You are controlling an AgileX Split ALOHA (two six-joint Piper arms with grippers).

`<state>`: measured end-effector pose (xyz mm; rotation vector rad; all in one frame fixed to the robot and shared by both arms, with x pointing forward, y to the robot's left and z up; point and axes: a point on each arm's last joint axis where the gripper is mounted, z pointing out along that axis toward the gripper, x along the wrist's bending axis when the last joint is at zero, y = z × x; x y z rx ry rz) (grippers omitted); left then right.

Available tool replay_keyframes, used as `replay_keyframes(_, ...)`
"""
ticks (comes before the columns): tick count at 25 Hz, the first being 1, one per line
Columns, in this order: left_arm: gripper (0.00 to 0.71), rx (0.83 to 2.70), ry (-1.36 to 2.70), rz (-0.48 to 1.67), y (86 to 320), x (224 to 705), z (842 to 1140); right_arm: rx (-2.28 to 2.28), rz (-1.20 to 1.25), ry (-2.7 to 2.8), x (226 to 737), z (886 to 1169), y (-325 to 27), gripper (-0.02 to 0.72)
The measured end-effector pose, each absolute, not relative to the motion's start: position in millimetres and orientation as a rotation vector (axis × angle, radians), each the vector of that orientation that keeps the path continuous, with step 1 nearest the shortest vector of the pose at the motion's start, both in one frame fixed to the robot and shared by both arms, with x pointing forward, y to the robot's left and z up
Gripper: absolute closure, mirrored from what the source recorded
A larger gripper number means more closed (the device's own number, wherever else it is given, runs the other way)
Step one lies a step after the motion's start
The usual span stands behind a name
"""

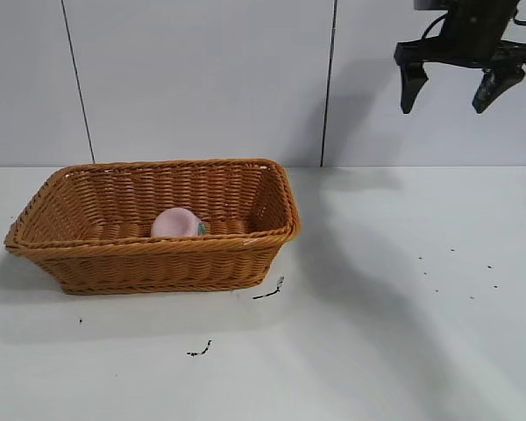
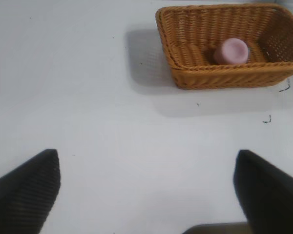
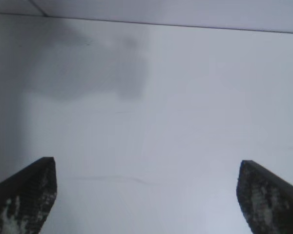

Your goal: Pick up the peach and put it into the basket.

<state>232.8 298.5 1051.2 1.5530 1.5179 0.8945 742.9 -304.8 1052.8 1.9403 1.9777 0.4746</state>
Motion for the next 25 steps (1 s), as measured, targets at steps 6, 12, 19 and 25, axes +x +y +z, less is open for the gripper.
replay_keyframes(6, 0.017, 1.553, 1.518, 0.895, 298, 233, 1051, 1.945, 0.487, 1.983, 708, 1086, -303, 0.008)
replay_keyframes(12, 0.017, 1.553, 1.518, 0.895, 298, 233, 1051, 1.989, 0.461, 2.02, 640, 1111, -300, 0.008)
replay_keyframes(19, 0.017, 1.553, 1.518, 0.895, 298, 233, 1051, 2.047, 0.391, 2.085, 524, 1109, -297, 0.008)
replay_keyframes(25, 0.017, 1.553, 1.518, 0.895, 298, 233, 1051, 2.076, 0.33, 2.129, 419, 1074, -296, 0.008)
